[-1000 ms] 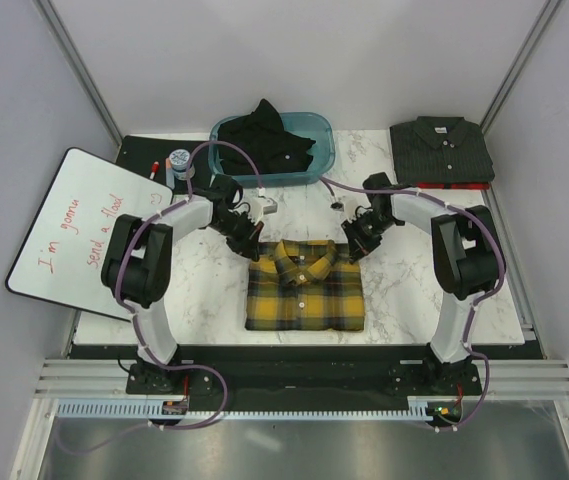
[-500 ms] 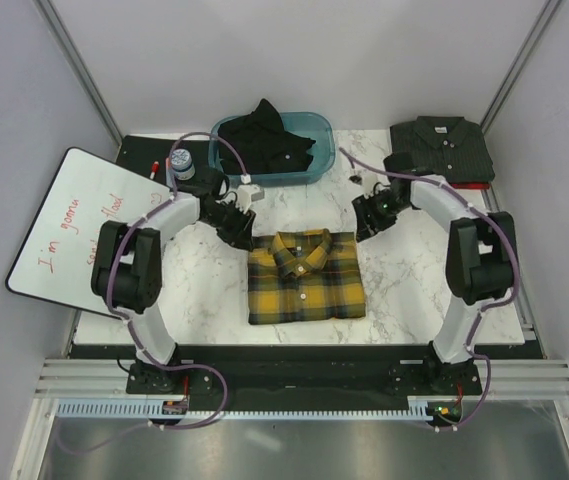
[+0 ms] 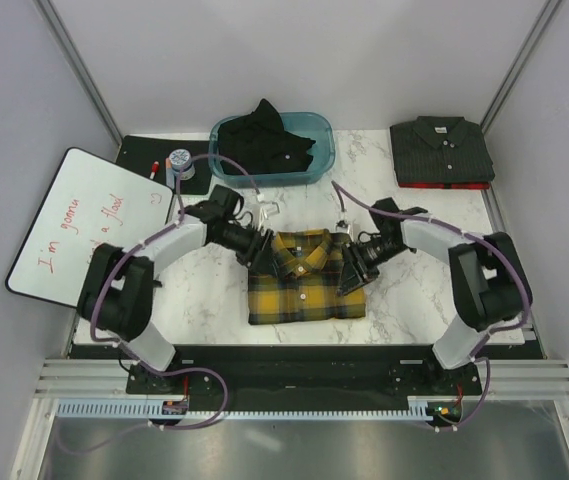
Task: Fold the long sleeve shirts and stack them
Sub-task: Fold the shirt, then neatly place the folded shirt to the corner
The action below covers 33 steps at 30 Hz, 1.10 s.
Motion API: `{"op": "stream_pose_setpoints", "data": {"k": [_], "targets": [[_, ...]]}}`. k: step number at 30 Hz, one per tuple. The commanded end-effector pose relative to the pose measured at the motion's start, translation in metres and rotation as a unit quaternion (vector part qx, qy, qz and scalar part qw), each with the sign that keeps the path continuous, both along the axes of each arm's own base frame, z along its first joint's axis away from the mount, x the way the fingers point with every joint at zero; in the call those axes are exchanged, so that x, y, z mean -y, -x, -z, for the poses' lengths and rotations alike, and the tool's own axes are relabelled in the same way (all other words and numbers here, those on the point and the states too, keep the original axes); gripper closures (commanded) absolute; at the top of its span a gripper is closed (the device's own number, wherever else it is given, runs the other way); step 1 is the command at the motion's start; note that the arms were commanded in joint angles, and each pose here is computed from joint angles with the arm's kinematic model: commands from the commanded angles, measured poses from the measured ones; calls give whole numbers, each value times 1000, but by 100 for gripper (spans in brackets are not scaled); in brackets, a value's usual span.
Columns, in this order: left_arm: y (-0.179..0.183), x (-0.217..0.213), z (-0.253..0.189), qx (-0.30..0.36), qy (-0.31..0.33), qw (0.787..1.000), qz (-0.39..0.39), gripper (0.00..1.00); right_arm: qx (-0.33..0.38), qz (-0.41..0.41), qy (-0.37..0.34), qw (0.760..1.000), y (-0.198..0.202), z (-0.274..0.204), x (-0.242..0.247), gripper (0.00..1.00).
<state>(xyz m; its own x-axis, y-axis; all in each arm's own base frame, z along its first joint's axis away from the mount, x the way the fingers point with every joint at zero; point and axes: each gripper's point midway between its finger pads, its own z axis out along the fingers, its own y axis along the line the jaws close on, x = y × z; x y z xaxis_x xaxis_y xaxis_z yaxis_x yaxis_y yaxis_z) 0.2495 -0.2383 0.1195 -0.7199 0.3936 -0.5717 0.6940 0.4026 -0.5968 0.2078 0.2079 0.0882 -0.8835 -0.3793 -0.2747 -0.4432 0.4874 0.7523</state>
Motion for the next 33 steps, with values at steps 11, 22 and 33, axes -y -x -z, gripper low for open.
{"op": "stream_pose_setpoints", "data": {"k": [11, 22, 33], "targets": [[-39, -18, 57, -101, -29, 992, -69, 41, -59, 24, 33, 997, -39, 49, 18, 58], [34, 84, -39, 377, -128, 905, 150, 31, -12, 216, -56, 975, -41, -24, 78, 40], [78, 179, 25, 557, -179, 763, 273, 35, -65, 313, -49, 946, -49, 0, 105, 19]]}}
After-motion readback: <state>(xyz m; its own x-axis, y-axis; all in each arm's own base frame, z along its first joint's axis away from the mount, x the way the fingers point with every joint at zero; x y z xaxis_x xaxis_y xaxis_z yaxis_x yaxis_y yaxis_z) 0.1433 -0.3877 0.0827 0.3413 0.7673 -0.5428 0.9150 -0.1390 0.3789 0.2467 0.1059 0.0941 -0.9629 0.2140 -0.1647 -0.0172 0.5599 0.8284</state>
